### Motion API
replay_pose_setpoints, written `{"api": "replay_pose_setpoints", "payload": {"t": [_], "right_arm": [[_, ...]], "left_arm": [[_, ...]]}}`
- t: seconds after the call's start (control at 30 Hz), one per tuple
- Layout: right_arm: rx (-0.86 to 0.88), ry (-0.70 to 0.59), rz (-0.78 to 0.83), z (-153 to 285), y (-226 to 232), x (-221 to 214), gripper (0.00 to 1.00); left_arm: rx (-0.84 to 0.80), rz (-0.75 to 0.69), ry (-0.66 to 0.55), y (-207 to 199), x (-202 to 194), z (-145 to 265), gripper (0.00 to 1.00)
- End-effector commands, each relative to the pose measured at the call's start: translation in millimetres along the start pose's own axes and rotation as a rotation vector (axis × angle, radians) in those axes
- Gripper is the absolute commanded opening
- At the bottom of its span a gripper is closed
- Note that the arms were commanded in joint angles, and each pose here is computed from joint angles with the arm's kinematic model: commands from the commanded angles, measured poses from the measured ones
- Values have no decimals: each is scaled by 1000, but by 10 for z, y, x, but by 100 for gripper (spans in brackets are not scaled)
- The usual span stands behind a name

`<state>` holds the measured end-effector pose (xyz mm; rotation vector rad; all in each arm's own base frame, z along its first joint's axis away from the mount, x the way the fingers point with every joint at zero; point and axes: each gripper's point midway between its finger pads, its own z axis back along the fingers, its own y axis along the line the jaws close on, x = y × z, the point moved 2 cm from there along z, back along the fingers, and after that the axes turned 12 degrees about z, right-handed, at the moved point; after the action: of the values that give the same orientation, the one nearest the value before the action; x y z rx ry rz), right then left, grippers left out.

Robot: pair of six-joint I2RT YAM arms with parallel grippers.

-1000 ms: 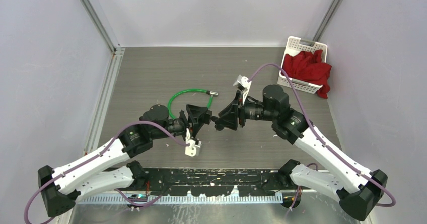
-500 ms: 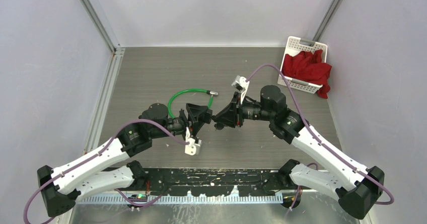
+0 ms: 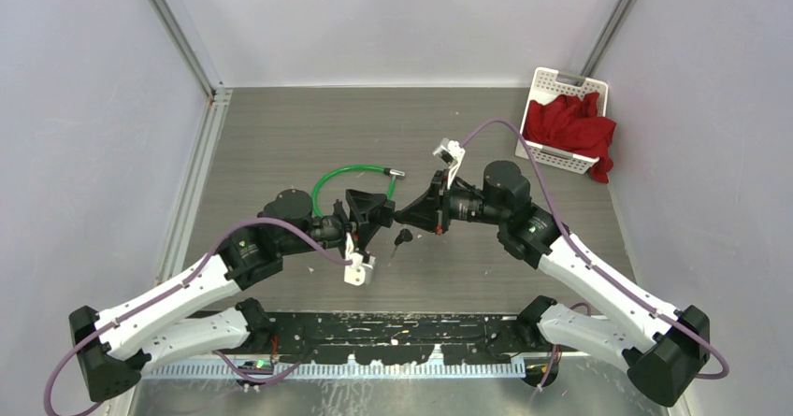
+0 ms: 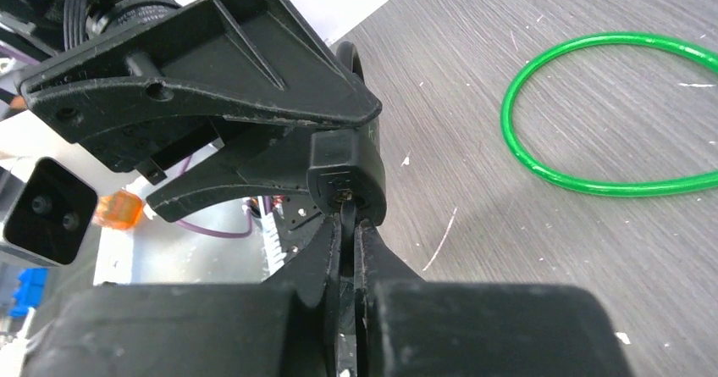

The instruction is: Unlock with the key

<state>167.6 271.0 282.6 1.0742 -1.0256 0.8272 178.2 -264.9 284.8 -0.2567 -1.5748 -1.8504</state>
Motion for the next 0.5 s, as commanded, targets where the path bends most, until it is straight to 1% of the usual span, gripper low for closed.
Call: {"api": "replay_pose_setpoints", "payload": {"t": [0.0,0.17,0.33,0.47], "right_arm": [[17,-124,-100,21,112,285,1],[18,-144,-281,-9,135,319,1],[25,-209,-399,10,161,406,1],[42,-272,-510,33,173,433,1]], "left_arm": [[174,-140,-141,517,440,152,0],[225,-229,-182,612,530,155,0],[241,-332,-222,638,616,141,0],[273,-442,-255,676,705,136,0]]}}
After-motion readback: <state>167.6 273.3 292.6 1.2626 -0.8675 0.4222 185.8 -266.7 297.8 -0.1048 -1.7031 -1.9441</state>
